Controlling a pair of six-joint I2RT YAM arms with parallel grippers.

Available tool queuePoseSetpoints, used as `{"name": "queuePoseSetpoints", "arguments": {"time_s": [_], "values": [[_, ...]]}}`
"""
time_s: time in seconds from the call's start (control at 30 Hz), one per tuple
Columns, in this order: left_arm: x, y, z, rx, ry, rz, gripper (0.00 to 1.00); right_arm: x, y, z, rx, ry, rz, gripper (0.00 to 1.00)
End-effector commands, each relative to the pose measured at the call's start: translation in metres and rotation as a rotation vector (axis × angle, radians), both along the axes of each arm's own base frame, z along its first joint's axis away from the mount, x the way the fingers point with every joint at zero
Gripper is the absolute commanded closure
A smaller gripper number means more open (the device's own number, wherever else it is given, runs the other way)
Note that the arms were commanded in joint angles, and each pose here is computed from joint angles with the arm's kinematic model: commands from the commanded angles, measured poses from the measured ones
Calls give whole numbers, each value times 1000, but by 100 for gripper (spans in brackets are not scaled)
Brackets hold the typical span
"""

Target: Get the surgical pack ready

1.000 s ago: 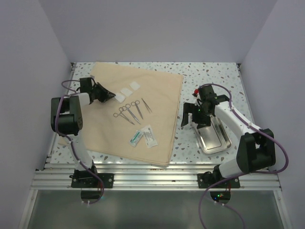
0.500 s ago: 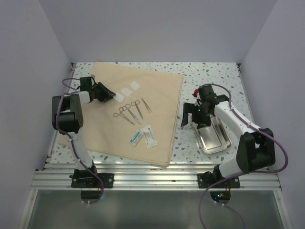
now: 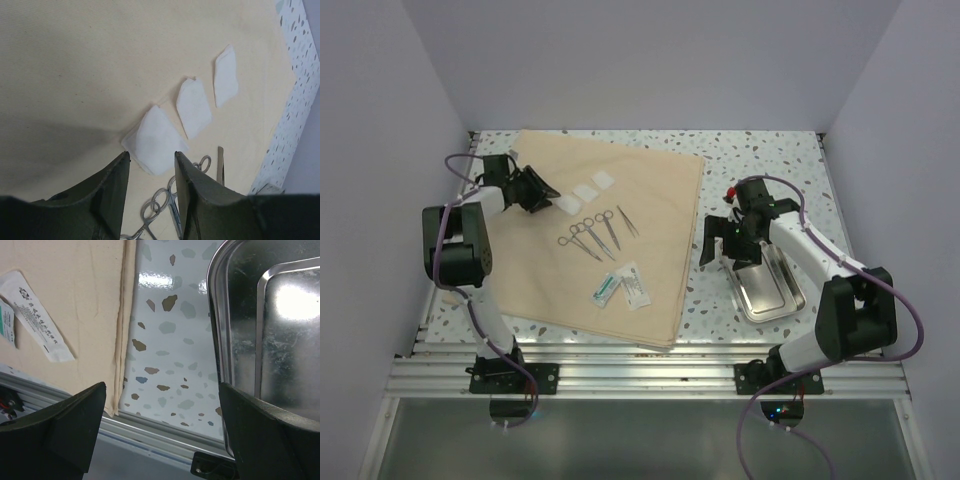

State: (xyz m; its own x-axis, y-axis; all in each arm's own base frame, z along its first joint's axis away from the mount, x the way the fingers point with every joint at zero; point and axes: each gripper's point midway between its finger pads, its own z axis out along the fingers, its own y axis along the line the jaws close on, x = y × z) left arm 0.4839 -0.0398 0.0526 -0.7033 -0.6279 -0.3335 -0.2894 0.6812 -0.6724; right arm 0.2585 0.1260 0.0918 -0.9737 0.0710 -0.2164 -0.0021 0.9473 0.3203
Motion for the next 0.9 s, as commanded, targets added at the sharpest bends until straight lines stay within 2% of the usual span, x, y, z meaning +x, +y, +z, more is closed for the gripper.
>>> {"name": "queuePoseSetpoints", "arguments": {"time_s": [0.0,0.87], "values": [[-4,3,4,17,-7,-14,55,4,5,3,20,-19,6,1],[4,-14,-33,-99,53,11,55,6,4,5,12,-25,3,1]]}}
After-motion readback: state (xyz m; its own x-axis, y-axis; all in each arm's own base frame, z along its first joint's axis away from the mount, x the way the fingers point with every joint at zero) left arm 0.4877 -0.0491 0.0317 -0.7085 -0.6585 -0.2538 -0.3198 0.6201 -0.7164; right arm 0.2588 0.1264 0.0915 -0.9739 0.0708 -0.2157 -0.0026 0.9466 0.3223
